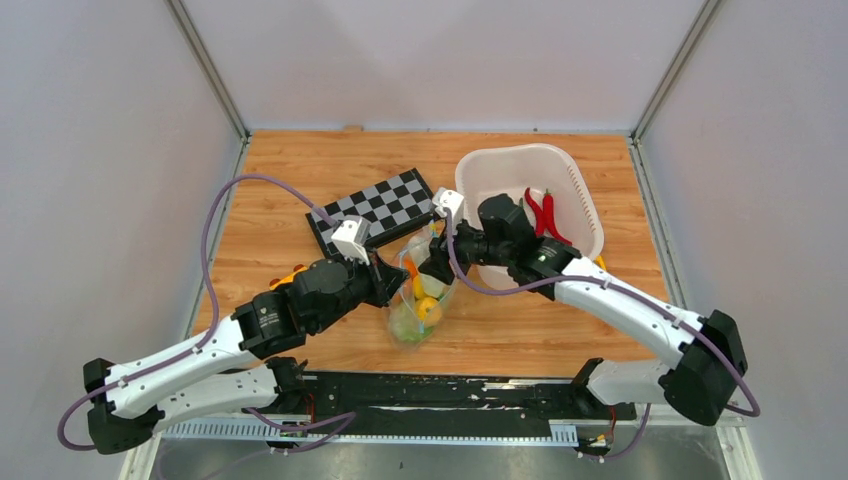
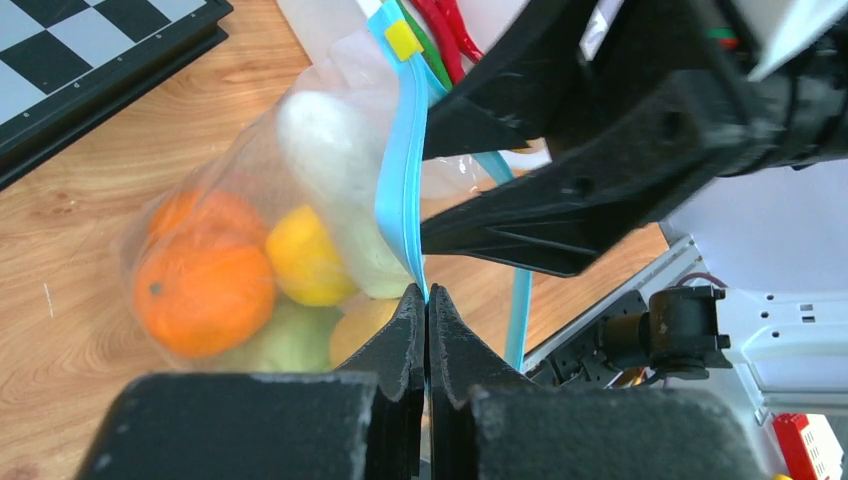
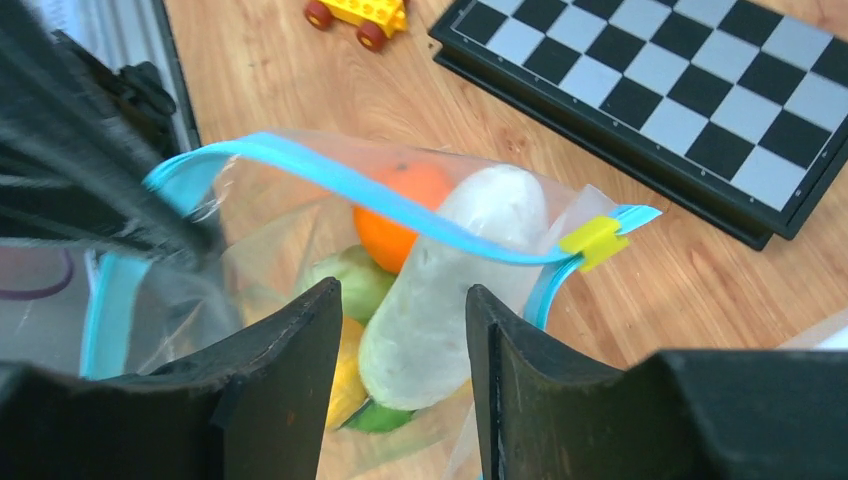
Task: Place the food in the zip-top bag and seal the zipper
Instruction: Place the fake vegetable in the zipper food storage bag, then pick up the fake vegetable from the bin.
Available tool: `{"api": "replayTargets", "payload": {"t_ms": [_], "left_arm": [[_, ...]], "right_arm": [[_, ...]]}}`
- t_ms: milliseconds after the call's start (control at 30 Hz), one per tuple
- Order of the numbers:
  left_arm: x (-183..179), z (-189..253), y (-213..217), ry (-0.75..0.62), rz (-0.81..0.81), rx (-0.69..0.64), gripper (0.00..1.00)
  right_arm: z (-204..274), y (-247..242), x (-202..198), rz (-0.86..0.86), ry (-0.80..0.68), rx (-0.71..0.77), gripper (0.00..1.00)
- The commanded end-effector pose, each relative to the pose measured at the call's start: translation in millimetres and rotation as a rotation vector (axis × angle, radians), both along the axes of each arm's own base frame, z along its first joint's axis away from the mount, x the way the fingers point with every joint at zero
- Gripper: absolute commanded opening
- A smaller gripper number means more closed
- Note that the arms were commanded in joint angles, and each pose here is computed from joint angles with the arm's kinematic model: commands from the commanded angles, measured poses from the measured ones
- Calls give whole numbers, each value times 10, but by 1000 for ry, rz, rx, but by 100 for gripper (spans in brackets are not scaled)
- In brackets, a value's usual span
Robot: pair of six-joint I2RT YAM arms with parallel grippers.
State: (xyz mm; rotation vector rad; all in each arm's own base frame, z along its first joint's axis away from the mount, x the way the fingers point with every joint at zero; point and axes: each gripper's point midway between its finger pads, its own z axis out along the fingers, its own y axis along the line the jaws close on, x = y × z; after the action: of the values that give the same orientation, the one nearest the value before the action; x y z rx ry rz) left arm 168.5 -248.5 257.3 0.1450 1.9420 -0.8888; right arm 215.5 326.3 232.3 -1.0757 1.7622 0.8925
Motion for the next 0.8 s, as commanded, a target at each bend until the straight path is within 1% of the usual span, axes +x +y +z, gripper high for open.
{"api": "replayTargets", "payload": {"t_ms": [0, 167, 267, 500, 567, 633, 700, 733, 767], "left_arm": [[26, 108, -71, -11, 1, -38, 0], [18, 100, -67, -8, -2, -33, 0], [19, 105, -26, -11, 9, -36, 0], [30, 109, 17, -20, 24, -33, 0], [31, 113, 19, -23, 23, -30, 0], [28, 115, 22, -25, 21, -27, 0], [34, 111, 28, -26, 24, -24, 0], [32, 110, 26, -26, 23, -25, 0], [33, 113, 24, -26, 23, -26, 0]], "right_arm": [[-37, 123, 153, -40, 18, -29, 50], [-82, 312, -39, 87, 37, -23, 53], [15, 285, -70, 91, 16, -3, 55], [763, -4, -199, 56, -182, 148, 56], [925, -148, -158, -15, -243, 174, 56], [1036, -340, -28, -135, -309, 184, 58], [1008, -613, 255, -343, -341, 159, 60], [979, -790, 443, -476, -342, 140, 64], [912, -970, 619, -596, -326, 112, 66]]}}
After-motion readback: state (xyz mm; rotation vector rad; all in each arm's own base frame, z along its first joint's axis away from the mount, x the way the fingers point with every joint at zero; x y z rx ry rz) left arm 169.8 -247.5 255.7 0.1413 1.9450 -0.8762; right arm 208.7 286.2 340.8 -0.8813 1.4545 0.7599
